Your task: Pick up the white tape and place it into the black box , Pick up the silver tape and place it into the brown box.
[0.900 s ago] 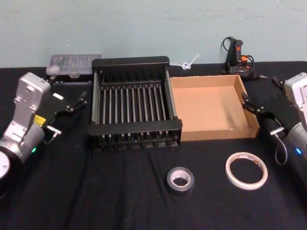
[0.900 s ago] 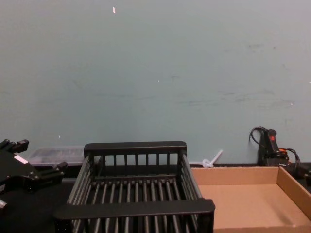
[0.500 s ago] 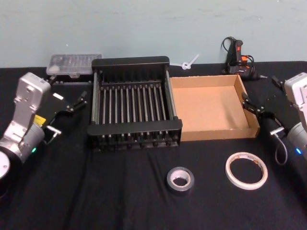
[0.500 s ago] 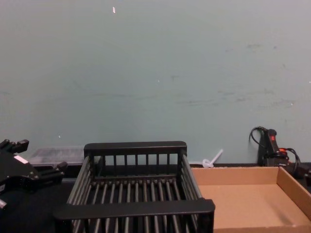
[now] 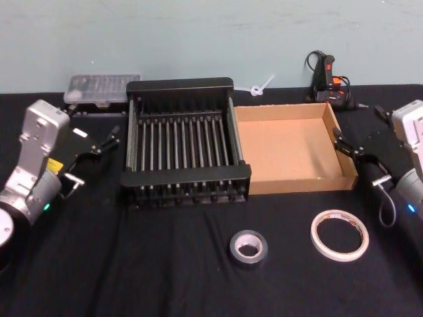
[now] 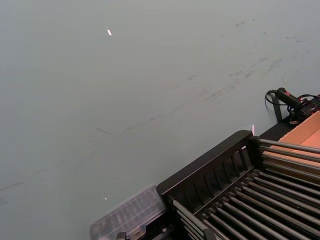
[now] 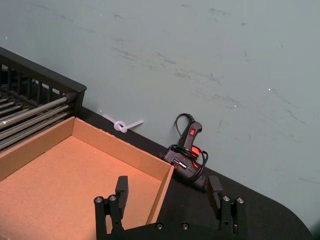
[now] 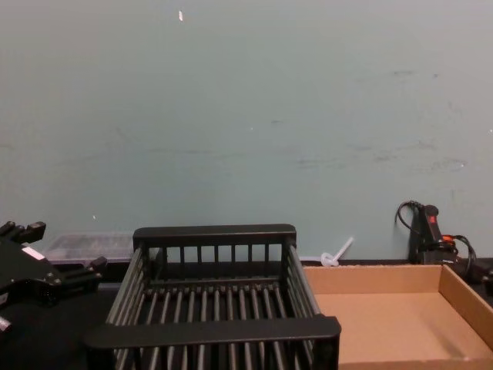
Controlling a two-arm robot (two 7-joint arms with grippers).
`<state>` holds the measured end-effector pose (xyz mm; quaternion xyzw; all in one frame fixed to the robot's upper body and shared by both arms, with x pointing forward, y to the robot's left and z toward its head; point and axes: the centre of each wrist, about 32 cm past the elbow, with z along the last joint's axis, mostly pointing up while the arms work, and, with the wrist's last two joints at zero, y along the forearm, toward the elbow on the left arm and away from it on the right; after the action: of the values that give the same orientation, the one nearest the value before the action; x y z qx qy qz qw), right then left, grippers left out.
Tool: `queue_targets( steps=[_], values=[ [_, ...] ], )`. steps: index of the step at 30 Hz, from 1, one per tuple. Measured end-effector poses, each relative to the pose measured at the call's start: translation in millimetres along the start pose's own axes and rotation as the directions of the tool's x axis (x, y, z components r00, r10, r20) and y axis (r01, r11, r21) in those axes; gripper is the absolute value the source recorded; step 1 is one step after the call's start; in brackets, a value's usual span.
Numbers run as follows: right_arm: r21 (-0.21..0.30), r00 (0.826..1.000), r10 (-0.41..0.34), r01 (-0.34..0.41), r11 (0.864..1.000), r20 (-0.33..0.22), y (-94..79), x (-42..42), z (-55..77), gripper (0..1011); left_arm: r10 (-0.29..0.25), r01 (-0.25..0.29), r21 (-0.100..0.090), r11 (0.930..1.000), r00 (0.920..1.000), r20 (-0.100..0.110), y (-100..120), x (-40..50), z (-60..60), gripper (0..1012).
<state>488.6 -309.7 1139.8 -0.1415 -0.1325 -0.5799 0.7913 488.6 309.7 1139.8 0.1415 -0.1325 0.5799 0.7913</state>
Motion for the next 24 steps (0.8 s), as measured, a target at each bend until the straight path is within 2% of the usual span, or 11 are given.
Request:
queue_targets(
  steps=[13, 20, 24],
  values=[
    [0.006, 1.000, -0.002, 0.002, 1.000, 0.005, -0.1, 0.6, 1.5, 1003, 0.000, 0.000, 0.000, 1.0000, 1.0000, 0.000, 0.0, 0.0, 0.0, 1001],
    [0.030, 1.000, -0.015, 0.015, 0.999, 0.003, -5.0, 4.7, 9.1, 1002, 0.000, 0.000, 0.000, 1.0000, 1.0000, 0.000, 0.0, 0.0, 0.0, 1001],
    [0.022, 0.999, -0.004, 0.005, 1.000, -0.036, -9.9, 9.0, 18.0, 1003, 0.000, 0.000, 0.000, 1.0000, 1.0000, 0.000, 0.0, 0.0, 0.0, 1001]
  ],
)
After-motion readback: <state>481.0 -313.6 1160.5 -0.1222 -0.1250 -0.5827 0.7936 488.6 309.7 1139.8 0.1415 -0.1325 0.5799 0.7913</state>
